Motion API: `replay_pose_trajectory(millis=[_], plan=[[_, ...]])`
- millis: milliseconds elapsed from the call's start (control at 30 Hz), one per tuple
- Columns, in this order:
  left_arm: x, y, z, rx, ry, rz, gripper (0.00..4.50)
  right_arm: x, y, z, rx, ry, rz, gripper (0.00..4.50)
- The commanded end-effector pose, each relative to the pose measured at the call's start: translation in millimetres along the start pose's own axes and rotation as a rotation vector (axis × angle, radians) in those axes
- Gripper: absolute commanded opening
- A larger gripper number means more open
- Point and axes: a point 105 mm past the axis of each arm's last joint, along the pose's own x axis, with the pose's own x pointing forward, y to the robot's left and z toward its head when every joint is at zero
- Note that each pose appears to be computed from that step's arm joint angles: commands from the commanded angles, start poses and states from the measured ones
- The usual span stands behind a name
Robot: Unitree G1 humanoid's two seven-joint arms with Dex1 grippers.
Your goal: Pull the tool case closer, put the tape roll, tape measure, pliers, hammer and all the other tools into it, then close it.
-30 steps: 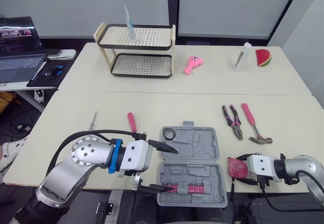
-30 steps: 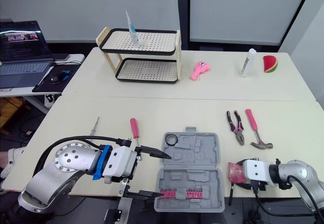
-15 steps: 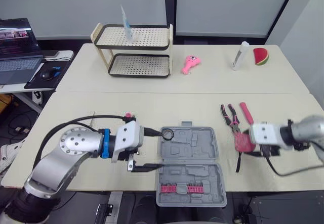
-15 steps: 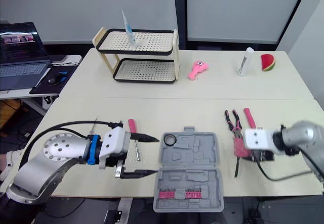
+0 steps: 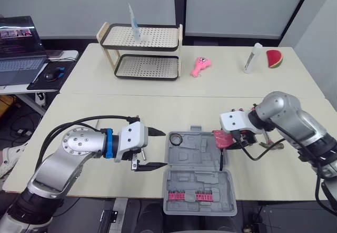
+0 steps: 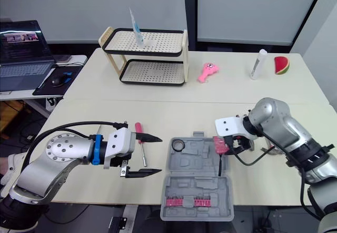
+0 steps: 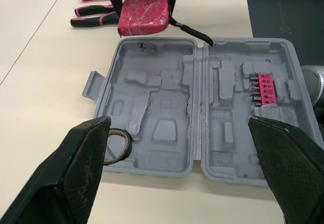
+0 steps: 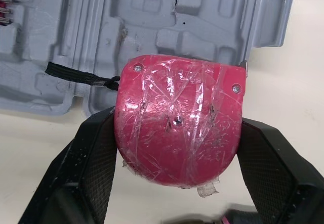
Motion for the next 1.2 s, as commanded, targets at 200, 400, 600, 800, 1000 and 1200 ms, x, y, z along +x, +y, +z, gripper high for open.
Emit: replay_pose_trajectory(millis=[200,400,600,800,1000,1200], plan=[[1.9,-3.2,6.3,0.043,-0.013,-0.002,4.50,19.2,-18.0,3.0,-0.066,0.054,-0.006,3.14],[4.4,-3.7,10.3,0.045,-0.017,-0.002,4.50,27.0,-28.2,4.3,-0.073,0.061,-0.017,3.14],[5.8,-5.1,13.4,0.043,-0.021,-0.002,4.50,29.6,-28.2,4.9,-0.088,0.063,-0.009,3.14],[7.0,-6.4,14.5,0.042,-0.026,-0.002,4.50,29.6,-30.3,2.3,-0.104,0.075,-0.016,3.85],[8.4,-8.7,13.6,0.038,-0.032,-0.006,4.50,20.9,-35.5,10.7,-0.125,0.047,-0.037,4.45],[7.8,-7.8,13.8,0.033,-0.036,-0.002,4.50,-0.4,-35.3,27.1,-0.101,-0.054,-0.056,4.45]])
